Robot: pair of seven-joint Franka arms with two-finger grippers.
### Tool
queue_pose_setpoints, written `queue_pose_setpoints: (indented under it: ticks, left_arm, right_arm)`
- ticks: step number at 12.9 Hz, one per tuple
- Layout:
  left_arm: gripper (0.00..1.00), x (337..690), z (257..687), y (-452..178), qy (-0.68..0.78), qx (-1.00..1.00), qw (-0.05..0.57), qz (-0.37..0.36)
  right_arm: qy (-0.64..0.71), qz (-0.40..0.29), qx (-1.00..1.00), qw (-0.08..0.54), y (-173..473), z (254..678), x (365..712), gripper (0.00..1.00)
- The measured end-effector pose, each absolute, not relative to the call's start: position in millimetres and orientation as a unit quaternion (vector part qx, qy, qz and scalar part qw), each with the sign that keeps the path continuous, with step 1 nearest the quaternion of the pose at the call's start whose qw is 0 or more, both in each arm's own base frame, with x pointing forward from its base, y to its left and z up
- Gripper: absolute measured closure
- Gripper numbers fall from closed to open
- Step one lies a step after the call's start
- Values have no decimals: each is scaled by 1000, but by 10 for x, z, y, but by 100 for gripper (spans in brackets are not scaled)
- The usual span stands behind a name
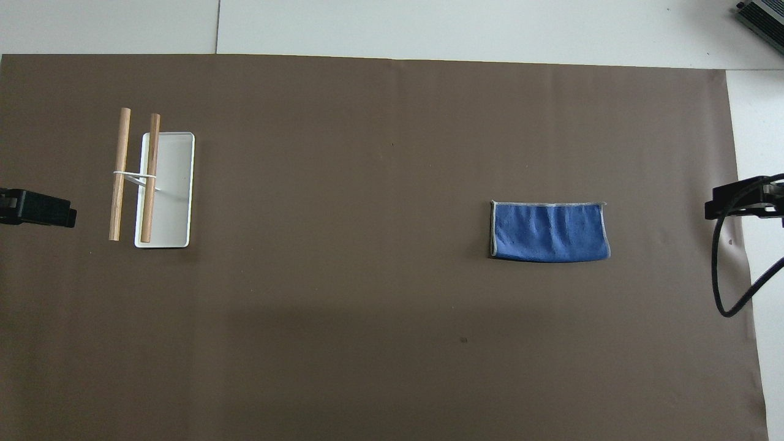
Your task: Right arm passes towel to left arm to hang
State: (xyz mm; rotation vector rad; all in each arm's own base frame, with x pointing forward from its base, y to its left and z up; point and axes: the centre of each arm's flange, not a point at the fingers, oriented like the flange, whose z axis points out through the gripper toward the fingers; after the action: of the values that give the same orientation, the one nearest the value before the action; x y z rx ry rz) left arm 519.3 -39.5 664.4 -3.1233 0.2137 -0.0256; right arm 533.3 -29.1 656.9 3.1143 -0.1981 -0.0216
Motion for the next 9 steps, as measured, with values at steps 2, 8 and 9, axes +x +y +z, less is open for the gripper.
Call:
queue_pose_setpoints:
  ticks: [2,8,9]
  left_arm:
    - [0,5196,6644,-402,69,-998,5,-8]
    - [0,5206,6621,-409,65,-998,5,-6]
    - [0,5207,6619,-410,64,-998,5,-6]
  right_arm:
    - [-63,-7,998,10,-291,6569,5333,0]
    - [-63,-11,998,11,-291,6527,5333,0]
    - [-63,-13,998,11,-291,6517,5333,0]
